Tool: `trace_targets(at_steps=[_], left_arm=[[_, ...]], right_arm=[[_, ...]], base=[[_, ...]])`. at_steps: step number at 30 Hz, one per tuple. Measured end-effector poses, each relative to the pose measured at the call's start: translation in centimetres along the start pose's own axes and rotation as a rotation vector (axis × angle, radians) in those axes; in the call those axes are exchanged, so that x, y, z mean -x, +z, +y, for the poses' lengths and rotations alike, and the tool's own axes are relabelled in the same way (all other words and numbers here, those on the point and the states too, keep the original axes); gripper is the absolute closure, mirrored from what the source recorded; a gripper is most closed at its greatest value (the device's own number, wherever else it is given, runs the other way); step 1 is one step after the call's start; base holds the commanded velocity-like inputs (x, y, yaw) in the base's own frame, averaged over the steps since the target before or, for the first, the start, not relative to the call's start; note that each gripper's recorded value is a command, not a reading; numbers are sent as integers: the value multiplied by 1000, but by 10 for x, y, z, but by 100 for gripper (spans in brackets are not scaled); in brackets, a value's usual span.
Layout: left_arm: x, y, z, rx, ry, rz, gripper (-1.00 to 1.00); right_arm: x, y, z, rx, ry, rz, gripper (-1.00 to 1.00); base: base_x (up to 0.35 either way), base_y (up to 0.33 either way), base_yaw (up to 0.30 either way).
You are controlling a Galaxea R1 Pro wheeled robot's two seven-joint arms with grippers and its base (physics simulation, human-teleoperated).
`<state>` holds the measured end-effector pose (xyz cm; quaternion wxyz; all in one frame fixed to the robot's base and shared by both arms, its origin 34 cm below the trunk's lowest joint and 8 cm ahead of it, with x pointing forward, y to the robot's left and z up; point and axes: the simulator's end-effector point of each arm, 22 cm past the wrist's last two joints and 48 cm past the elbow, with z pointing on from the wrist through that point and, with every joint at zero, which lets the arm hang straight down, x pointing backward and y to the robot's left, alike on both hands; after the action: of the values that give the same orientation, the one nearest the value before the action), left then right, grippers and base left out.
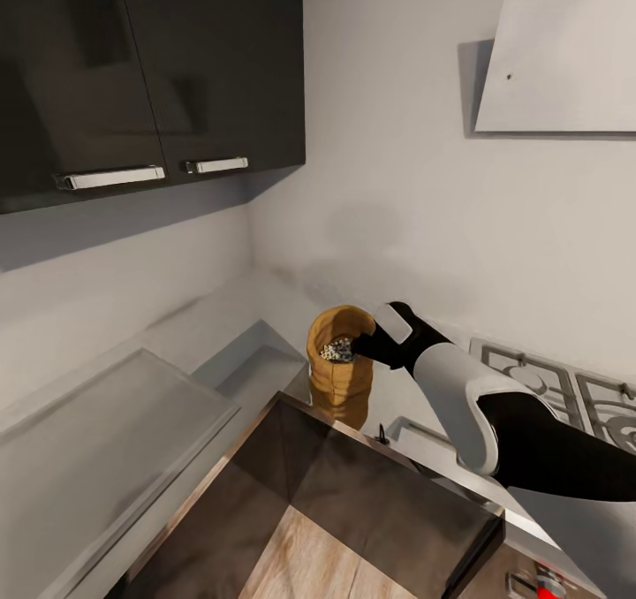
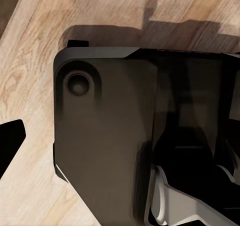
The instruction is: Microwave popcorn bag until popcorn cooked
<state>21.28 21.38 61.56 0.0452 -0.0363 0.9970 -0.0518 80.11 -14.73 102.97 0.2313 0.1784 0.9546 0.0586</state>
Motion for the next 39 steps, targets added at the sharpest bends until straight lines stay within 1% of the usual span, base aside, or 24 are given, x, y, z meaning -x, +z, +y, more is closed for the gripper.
trace_targets(at_steps=[11,13,15,18,28,29,32,33,34,39], left_arm=[[0,0,0,-1,1,0,-100],[0,0,0,-1,1,0,-100],[0,0,0,-1,1,0,-100],[0,0,0,-1,1,0,-100],[0,0,0,-1,1,0,-100],[0,0,0,-1,0,0,-100],[0,0,0,-1,0,0,-100],[0,0,0,-1,-1,0,-100],[0,0,0,-1,-1,0,-100],[0,0,0,-1,-1,0,-100]], right_arm=[[-1,0,4,16,-3,6,-100],[-4,0,7,32,-11,17,-100],[-8,-1,14,63,-22,34,-100],[-10,-1,18,84,-27,44,-100],[-12,0,19,88,-28,47,-100],[-12,0,19,88,-28,47,100],[-12,0,19,89,-28,48,100],[-11,0,18,82,-35,45,100],[-12,0,20,92,-26,49,100],[-13,1,18,87,-30,49,100]], base=[[0,0,0],[0,0,0],[0,0,0],[0,0,0],[0,0,0],[0,0,0],[0,0,0],[0,0,0],[0,0,0],[0,0,0]])
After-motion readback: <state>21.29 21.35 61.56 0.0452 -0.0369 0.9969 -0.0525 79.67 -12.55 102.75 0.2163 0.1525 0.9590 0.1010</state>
